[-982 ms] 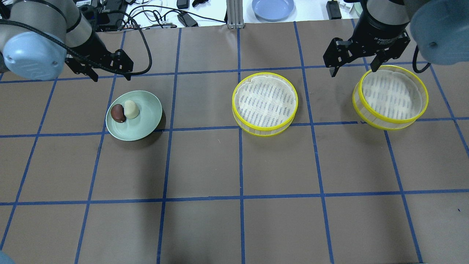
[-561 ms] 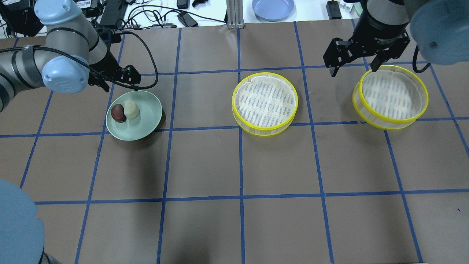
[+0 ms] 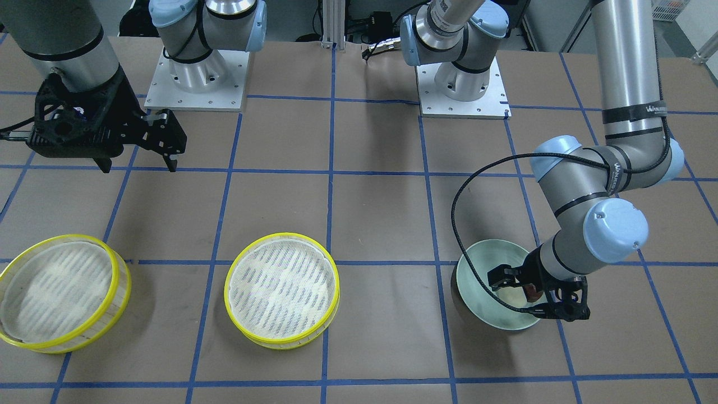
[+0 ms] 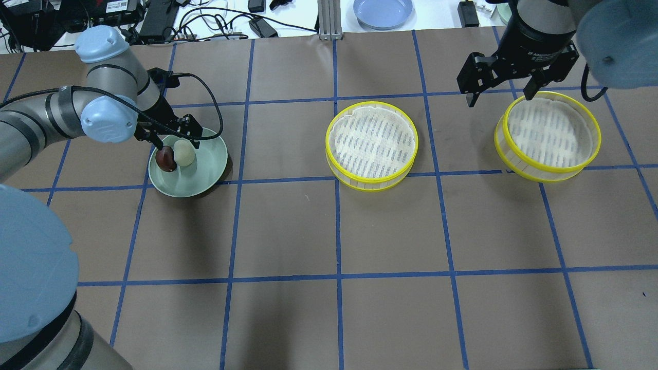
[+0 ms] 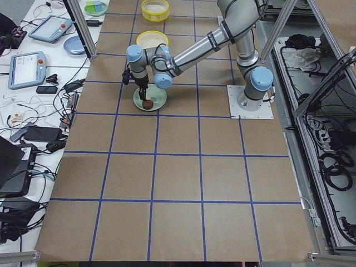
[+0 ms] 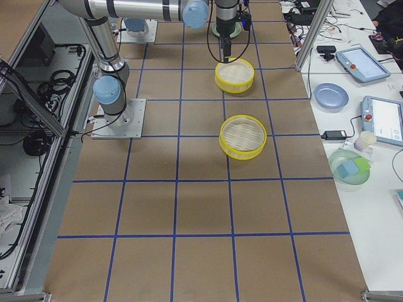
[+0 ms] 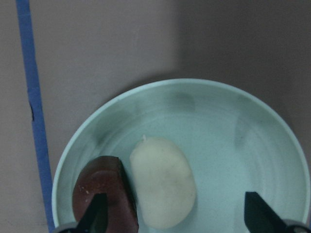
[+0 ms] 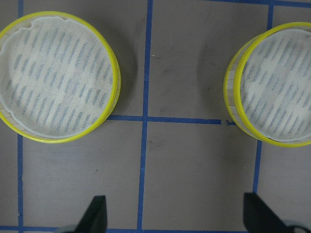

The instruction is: Stack buns with steamer

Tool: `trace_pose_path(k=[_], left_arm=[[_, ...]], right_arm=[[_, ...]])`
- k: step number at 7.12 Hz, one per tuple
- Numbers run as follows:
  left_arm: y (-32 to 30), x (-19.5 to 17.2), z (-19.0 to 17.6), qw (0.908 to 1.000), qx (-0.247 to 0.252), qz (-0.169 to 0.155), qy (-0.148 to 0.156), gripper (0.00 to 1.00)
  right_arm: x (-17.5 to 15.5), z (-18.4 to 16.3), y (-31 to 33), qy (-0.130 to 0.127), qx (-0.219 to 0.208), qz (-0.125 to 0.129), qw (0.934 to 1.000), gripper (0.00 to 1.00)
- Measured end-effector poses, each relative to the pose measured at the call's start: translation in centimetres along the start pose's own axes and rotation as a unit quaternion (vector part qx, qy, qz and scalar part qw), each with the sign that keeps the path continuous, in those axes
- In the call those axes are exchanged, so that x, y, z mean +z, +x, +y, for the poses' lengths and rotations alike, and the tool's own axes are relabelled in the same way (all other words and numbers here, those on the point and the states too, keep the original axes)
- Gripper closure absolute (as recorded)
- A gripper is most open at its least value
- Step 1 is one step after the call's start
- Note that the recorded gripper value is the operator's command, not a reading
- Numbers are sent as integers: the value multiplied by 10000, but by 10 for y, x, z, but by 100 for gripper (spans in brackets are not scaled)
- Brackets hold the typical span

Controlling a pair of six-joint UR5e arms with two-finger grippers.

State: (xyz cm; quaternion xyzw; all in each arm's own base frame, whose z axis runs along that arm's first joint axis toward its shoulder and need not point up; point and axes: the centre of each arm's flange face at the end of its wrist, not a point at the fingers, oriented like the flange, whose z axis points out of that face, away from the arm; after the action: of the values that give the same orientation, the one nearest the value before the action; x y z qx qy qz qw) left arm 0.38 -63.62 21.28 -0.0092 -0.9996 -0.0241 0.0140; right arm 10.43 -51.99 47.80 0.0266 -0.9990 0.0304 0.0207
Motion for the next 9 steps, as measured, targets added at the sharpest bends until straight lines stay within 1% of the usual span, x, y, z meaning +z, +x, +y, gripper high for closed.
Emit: trace_pose_path(k=[1,2,3,4,6,7,9], left_arm=[[0,10,-3,10000,-14,58,-26,22],[0,16,-5,10000,-24,84,-35,61],[0,19,-6,9999,-26,92,-42,84],[-1,21,-7,9999,-20,92,-44,100],[-2,17,-10,10000,-16,72,15,100],[-2,10,-12,9999,-28,49,102,100],[-2,-18,-18,9992,-2,-19,393,100]], right_arm=[[3,-2,4,-29,46,1,10000,0],[5,-4,8,-59,85,-3,9999,0],[7,-5,11,-86,111,-4,9999,0],[7,-5,16,-99,146,-4,9998,0],[8,-6,25,-95,252,2,9996,0],[8,-7,29,-89,309,19,9995,0],[7,-8,35,-50,368,21,9993,0]])
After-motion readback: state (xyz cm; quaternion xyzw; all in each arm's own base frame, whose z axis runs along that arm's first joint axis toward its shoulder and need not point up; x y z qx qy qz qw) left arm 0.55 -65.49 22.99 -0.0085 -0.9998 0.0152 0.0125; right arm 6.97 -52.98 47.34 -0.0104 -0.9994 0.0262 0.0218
